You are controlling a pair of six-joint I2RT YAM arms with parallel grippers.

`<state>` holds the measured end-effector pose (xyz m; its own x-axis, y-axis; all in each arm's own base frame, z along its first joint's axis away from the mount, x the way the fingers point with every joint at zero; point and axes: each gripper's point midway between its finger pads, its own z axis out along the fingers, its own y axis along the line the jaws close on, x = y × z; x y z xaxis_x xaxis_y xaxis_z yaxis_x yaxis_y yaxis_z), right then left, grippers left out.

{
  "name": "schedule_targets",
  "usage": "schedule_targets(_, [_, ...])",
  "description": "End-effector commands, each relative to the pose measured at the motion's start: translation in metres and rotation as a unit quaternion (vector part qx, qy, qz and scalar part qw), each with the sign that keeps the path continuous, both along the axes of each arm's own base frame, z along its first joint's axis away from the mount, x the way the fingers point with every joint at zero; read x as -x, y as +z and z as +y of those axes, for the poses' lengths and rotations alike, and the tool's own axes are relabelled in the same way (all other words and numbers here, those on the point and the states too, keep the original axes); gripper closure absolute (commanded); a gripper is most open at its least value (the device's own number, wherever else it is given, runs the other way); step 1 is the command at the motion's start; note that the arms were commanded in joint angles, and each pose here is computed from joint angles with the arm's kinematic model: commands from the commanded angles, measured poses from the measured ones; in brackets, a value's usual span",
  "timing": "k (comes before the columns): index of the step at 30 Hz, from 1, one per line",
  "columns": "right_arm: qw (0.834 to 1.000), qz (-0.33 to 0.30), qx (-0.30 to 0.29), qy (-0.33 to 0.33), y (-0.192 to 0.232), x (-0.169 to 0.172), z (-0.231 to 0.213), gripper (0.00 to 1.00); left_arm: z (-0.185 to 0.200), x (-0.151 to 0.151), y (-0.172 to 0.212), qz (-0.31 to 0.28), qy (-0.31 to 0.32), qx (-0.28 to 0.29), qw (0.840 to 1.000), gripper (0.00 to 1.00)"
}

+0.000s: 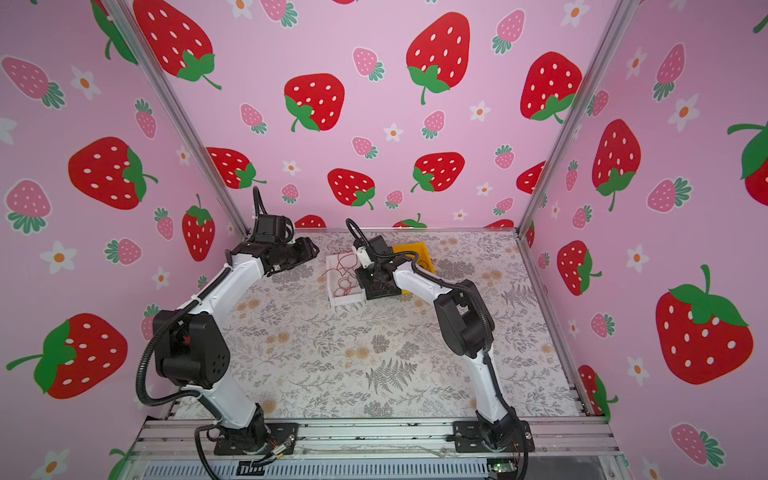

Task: Untangle the cables
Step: 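Lift the red wire and carry it over the white bin with the right gripper, then lower the red wire into the white bin and open the right gripper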

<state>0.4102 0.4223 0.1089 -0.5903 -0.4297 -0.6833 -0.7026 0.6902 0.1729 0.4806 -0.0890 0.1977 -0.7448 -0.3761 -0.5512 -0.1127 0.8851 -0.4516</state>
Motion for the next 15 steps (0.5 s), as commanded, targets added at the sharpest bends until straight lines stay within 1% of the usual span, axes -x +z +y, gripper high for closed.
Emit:
schedule_targets(1, [0.998, -0.007, 0.045, -0.034, -0.012, -0.002, -0.013, 1.00, -0.007, -0.004, 0.012, -0.006, -0.008, 0.008, 1.000, 0.35])
schedule_targets(6, [0.996, -0.020, 0.088, -0.022, -0.014, 0.004, -0.004, 1.00, -0.013, -0.003, 0.004, 0.005, -0.017, -0.003, 1.000, 0.35])
schedule_targets(10, [0.991, -0.034, 0.124, -0.032, -0.014, 0.008, 0.000, 1.00, -0.009, -0.002, -0.001, 0.014, -0.012, -0.017, 1.000, 0.35])
schedule_targets(15, [0.991, -0.037, 0.122, -0.031, -0.015, 0.014, 0.019, 1.00, 0.009, 0.006, -0.003, 0.017, 0.012, -0.046, 0.999, 0.35])
